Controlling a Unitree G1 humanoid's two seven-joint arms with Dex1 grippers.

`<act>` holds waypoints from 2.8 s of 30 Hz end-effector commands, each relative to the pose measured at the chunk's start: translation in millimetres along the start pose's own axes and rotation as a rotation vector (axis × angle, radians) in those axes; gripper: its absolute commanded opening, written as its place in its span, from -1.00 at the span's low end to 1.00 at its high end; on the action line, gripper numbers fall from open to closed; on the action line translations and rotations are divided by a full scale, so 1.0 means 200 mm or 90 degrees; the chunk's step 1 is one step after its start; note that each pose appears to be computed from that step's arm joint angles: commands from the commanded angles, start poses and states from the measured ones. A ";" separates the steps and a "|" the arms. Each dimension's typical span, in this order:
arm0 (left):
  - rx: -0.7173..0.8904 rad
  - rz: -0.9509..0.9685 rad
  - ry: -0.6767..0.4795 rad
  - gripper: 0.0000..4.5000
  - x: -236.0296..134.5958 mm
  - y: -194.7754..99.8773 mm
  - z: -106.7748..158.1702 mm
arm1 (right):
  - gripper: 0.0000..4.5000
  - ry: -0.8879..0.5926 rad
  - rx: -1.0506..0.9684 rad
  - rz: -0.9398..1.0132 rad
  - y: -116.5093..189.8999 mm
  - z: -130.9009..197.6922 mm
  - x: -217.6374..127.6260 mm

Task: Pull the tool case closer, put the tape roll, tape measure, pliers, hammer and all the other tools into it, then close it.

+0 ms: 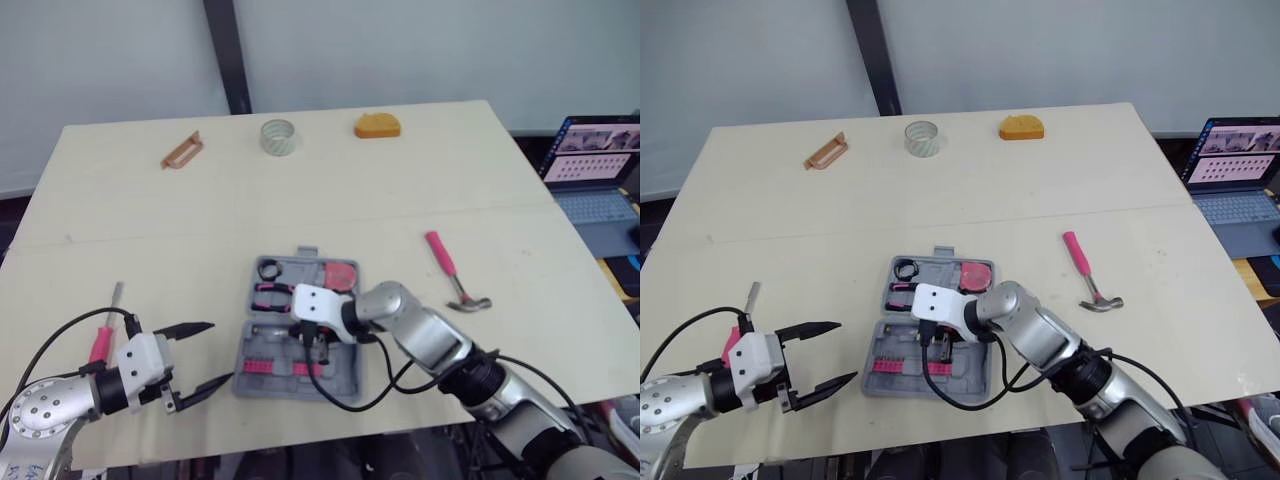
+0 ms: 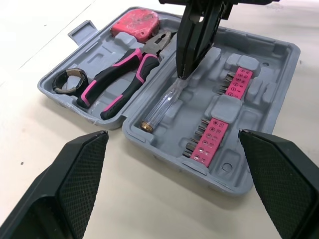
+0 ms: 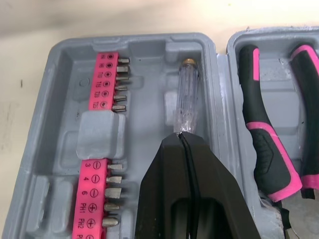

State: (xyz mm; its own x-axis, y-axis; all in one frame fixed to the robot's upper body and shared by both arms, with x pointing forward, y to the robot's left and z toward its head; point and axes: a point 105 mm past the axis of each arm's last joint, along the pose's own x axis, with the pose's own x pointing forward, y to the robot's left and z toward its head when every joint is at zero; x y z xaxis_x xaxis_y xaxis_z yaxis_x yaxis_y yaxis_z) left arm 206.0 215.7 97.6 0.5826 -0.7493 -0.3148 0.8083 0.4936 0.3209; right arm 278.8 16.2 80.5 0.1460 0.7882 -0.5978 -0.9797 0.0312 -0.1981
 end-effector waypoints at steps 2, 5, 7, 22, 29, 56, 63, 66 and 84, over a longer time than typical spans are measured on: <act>0.012 -0.002 -0.001 1.00 0.00 0.00 0.01 | -0.99 -0.009 -0.016 0.010 0.02 0.02 0.00; 0.011 -0.002 -0.001 1.00 0.00 0.00 0.01 | -0.99 -0.005 -0.017 0.011 0.03 0.02 0.00; 0.011 -0.001 -0.001 1.00 0.00 0.00 0.00 | -0.99 -0.002 -0.018 0.007 0.02 0.01 0.00; 0.010 0.003 -0.003 1.00 0.01 0.02 -0.01 | -0.99 0.004 -0.023 -0.008 -0.02 0.01 -0.02; 0.008 0.000 -0.004 1.00 0.01 0.02 -0.01 | -0.99 -0.025 -0.018 -0.006 -0.02 0.06 -0.02; 0.006 -0.005 -0.009 1.00 0.02 0.01 0.00 | -0.99 -0.034 0.006 -0.011 -0.02 0.02 -0.01; 0.007 -0.005 -0.009 1.00 0.02 0.01 0.00 | -0.99 -0.078 0.001 -0.017 -0.05 0.13 -0.05; 0.007 -0.005 -0.010 1.00 0.02 0.02 0.00 | -0.99 -0.064 0.003 -0.016 -0.05 0.10 -0.04; 0.006 -0.005 -0.010 1.00 0.02 0.02 0.00 | -0.99 0.014 0.020 -0.016 -0.02 -0.10 0.02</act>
State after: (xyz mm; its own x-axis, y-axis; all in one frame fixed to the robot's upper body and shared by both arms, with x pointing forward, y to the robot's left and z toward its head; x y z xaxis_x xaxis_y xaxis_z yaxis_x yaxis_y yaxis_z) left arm 212.0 214.7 93.3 0.5761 -0.7535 -0.3168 0.8130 0.4882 0.3173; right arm 285.6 10.2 74.2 0.1669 0.7957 -0.5822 -0.9783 0.0599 -0.1986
